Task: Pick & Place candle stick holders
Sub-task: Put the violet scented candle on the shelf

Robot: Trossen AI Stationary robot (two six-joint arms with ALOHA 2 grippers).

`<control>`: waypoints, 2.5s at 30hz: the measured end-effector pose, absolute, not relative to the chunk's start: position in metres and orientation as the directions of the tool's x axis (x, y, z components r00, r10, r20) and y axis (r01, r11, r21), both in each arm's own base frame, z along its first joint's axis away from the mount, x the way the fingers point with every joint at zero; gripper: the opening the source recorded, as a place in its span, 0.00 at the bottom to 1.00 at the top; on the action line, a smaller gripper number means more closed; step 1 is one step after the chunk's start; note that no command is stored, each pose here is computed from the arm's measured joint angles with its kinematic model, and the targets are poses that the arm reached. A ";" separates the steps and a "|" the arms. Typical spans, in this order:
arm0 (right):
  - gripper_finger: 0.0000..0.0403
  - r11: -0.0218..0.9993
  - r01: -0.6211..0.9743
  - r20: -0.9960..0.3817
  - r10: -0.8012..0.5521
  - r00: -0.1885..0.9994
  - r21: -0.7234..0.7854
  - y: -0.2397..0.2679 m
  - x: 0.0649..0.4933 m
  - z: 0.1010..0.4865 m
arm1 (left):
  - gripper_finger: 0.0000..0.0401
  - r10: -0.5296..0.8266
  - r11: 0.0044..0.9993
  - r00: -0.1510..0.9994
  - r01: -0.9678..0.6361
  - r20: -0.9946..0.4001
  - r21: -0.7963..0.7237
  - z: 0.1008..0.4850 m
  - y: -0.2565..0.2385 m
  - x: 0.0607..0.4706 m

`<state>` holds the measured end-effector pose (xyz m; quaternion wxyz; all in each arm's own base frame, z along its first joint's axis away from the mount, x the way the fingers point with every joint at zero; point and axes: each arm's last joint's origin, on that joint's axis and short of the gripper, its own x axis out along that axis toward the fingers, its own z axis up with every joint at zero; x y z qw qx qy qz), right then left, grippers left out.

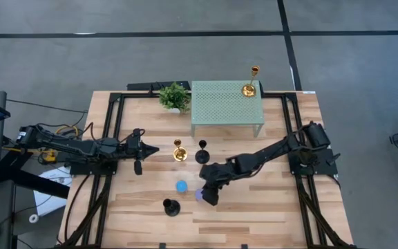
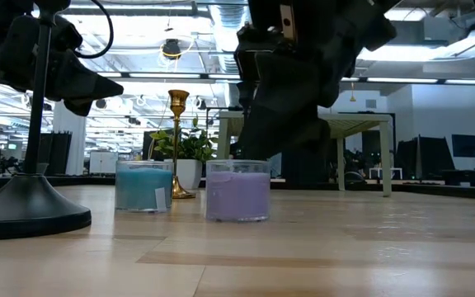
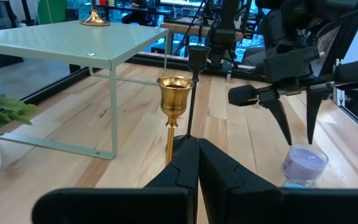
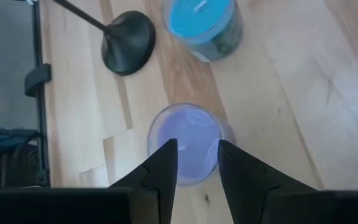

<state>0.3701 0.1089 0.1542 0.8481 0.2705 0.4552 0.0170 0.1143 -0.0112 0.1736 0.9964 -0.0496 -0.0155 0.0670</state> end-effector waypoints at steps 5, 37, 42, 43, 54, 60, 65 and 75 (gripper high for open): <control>0.27 0.856 0.228 -0.777 0.269 0.569 0.464 0.108 0.369 0.153 | 0.02 0.135 0.987 0.991 -0.132 0.024 -0.095 0.174 -0.011 0.114; 0.27 0.856 0.241 -0.793 0.270 0.546 0.458 0.109 0.366 0.150 | 0.02 0.135 0.987 0.991 -0.132 0.024 -0.095 0.174 -0.011 0.114; 0.27 0.845 0.216 -0.773 0.306 0.555 0.490 0.111 0.368 0.152 | 0.02 0.135 0.987 0.991 -0.132 0.024 -0.095 0.174 -0.011 0.114; 0.27 0.844 0.213 -0.770 0.309 0.559 0.493 0.111 0.368 0.153 | 0.02 0.135 0.987 0.991 -0.132 0.024 -0.095 0.174 -0.011 0.114; 0.27 0.838 0.240 -0.783 0.303 0.543 0.490 0.112 0.369 0.145 | 0.02 0.135 0.987 0.991 -0.132 0.023 -0.095 0.174 -0.011 0.114; 0.26 0.851 0.215 -0.774 0.294 0.561 0.479 0.112 0.369 0.148 | 0.02 0.135 0.987 0.991 -0.132 0.023 -0.095 0.174 -0.011 0.114; 0.19 0.852 0.221 -0.785 0.296 0.544 0.474 0.113 0.369 0.145 | 0.02 0.135 0.987 0.991 -0.132 0.023 -0.095 0.174 -0.011 0.114; 0.13 0.855 0.220 -0.789 0.295 0.539 0.470 0.113 0.370 0.140 | 0.02 0.135 0.987 0.991 -0.132 0.023 -0.095 0.174 -0.011 0.114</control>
